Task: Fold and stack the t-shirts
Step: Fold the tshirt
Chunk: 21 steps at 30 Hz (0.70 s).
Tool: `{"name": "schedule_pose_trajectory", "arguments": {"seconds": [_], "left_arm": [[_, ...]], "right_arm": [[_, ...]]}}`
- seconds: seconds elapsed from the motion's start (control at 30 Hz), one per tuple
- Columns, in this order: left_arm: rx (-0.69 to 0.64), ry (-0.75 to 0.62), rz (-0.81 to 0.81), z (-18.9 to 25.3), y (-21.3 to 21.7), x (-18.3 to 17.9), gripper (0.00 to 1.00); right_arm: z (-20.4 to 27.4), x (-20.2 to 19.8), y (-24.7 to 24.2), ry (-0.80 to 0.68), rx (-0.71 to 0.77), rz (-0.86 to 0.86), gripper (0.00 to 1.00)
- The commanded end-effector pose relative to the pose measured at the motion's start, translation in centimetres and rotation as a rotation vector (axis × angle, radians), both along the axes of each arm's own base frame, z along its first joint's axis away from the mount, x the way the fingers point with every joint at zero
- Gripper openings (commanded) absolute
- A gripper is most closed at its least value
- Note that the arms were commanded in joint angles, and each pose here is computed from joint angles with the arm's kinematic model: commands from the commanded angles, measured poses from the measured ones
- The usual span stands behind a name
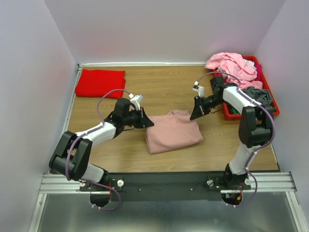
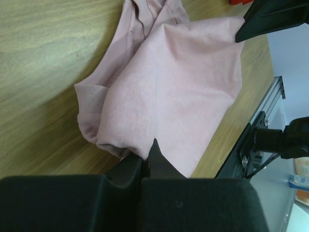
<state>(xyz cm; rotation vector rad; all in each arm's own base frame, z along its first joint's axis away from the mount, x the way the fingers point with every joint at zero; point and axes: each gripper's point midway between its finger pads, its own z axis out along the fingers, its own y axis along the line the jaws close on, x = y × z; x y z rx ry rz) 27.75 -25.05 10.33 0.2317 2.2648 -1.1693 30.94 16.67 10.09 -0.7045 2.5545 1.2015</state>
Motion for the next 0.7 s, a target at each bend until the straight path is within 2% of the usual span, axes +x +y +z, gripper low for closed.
{"name": "schedule_pose_trajectory", "arguments": {"seconds": [0.0,0.17,0.3,0.4,0.5,0.57,0.67], "left_arm": [[-0.049,0.001,-0.047,0.9,0.0,-1.8,0.0],[-0.1,0.005,-0.084,2.2,0.0,-3.8,0.0],[-0.154,0.015,-0.14,3.3,0.0,-6.4,0.0],[-0.177,0.054,-0.165,3.1,-0.1,-8.3,0.0],[-0.175,0.123,-0.167,1.9,-0.2,-10.0,0.0],[-0.156,0.173,-0.146,0.6,0.1,-10.7,0.07],[-0.12,0.205,-0.124,-0.5,0.4,-10.9,0.12]], "right_arm": [[0.9,-1.9,-0.2,-0.046,0.01,0.046,0.01],[1.9,-4.9,-0.8,-0.094,0.025,0.145,0.0],[1.8,-9.1,-2.1,-0.071,0.005,0.274,0.0],[0.9,-11.6,-3.5,-0.064,-0.039,0.368,0.0],[0.5,-12.2,-4.4,-0.076,-0.082,0.393,0.0],[0.4,-12.0,-4.7,-0.094,-0.108,0.396,0.04],[0.2,-11.6,-4.9,-0.083,-0.134,0.386,0.15]]}}
